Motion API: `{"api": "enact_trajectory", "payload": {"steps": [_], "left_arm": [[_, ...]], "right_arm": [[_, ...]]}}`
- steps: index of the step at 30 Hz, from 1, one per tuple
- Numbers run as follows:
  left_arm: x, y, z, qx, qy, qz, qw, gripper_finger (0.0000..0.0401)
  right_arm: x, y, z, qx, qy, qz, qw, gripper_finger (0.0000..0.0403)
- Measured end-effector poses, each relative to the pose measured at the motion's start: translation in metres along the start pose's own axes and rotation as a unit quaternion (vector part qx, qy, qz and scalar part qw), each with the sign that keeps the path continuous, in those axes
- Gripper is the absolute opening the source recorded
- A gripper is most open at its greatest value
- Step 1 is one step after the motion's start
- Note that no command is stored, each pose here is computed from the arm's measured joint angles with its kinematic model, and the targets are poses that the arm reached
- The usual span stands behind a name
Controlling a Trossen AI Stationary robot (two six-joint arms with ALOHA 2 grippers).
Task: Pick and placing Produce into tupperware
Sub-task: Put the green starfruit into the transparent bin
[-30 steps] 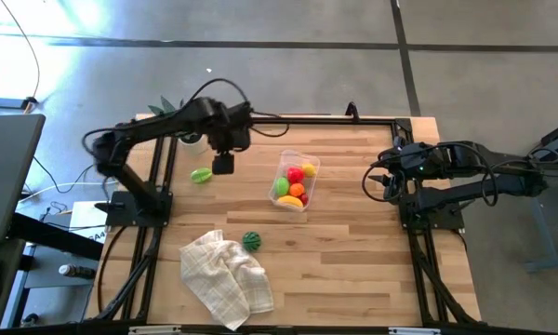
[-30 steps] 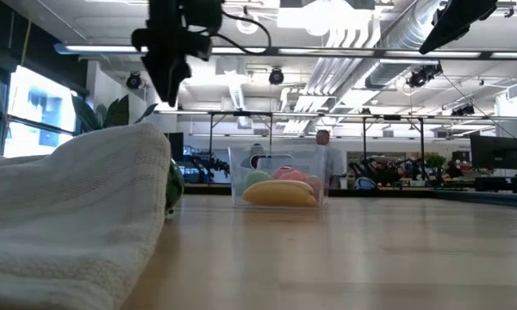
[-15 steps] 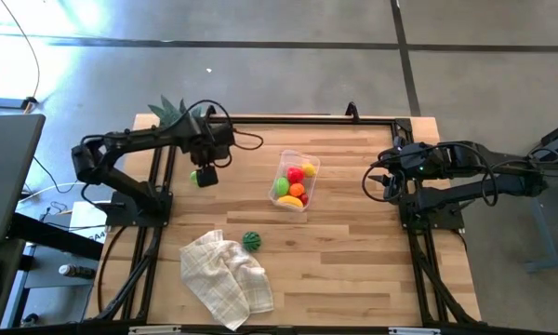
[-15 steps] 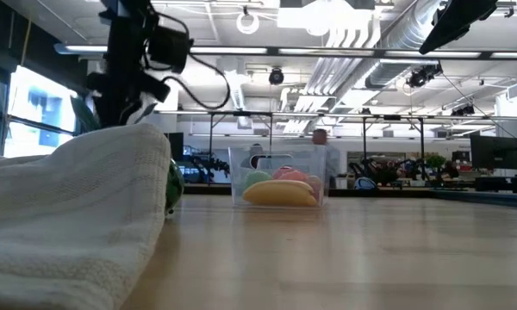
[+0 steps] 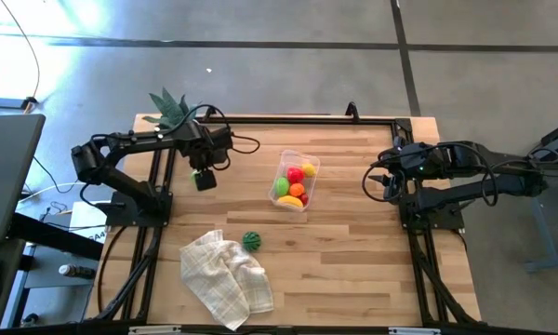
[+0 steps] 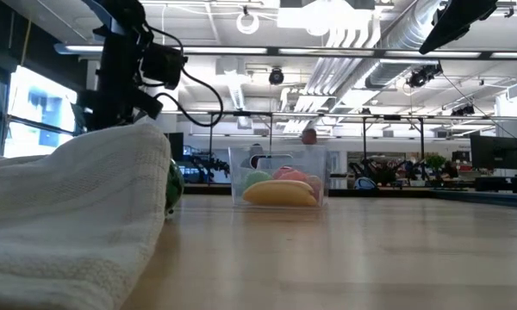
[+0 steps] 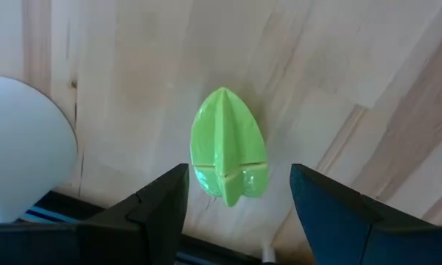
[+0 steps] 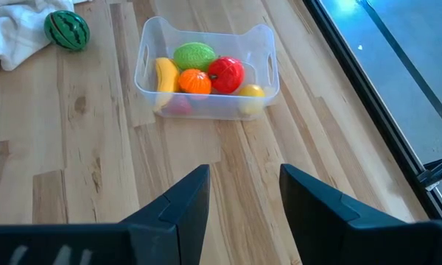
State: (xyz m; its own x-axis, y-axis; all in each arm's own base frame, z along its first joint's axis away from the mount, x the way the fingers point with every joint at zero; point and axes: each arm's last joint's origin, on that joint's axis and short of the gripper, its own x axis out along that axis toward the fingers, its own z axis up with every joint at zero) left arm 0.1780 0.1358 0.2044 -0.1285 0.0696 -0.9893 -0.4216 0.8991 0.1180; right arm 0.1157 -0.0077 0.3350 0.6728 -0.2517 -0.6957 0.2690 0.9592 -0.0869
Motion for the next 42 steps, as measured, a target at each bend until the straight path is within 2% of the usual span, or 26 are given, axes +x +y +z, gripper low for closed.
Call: {"api": "enact_trajectory", "payload": {"steps": [8,14,18,27,42], "left_arm": [[0.000,0.001,0.002,0.009,-0.010,0.010,1.000,0.0225],[0.000,0.003,0.009,0.009,-0.046,0.022,0.999,0.0225],[0.001,0.003,0.007,0.001,-0.034,0.037,0.999,0.0225],[0.025,-0.003,-0.006,-0.004,0.008,0.025,1.000,0.0225],[0.038,-0.006,-0.011,0.010,0.007,0.013,1.000,0.0225]], "right_arm": [[0.000,0.000,0.000,0.000,0.000,0.000,1.000,0.0156],[0.000,0.000,0.000,0.000,0.000,0.000,1.000,0.0156],[0.000,0.000,0.000,0.000,0.000,0.000,1.000,0.0156],[0.000,0.000,0.000,0.000,0.000,0.000,1.000,0.0156],[0.000,0.000,0.000,0.000,0.000,0.000,1.000,0.0156]]}}
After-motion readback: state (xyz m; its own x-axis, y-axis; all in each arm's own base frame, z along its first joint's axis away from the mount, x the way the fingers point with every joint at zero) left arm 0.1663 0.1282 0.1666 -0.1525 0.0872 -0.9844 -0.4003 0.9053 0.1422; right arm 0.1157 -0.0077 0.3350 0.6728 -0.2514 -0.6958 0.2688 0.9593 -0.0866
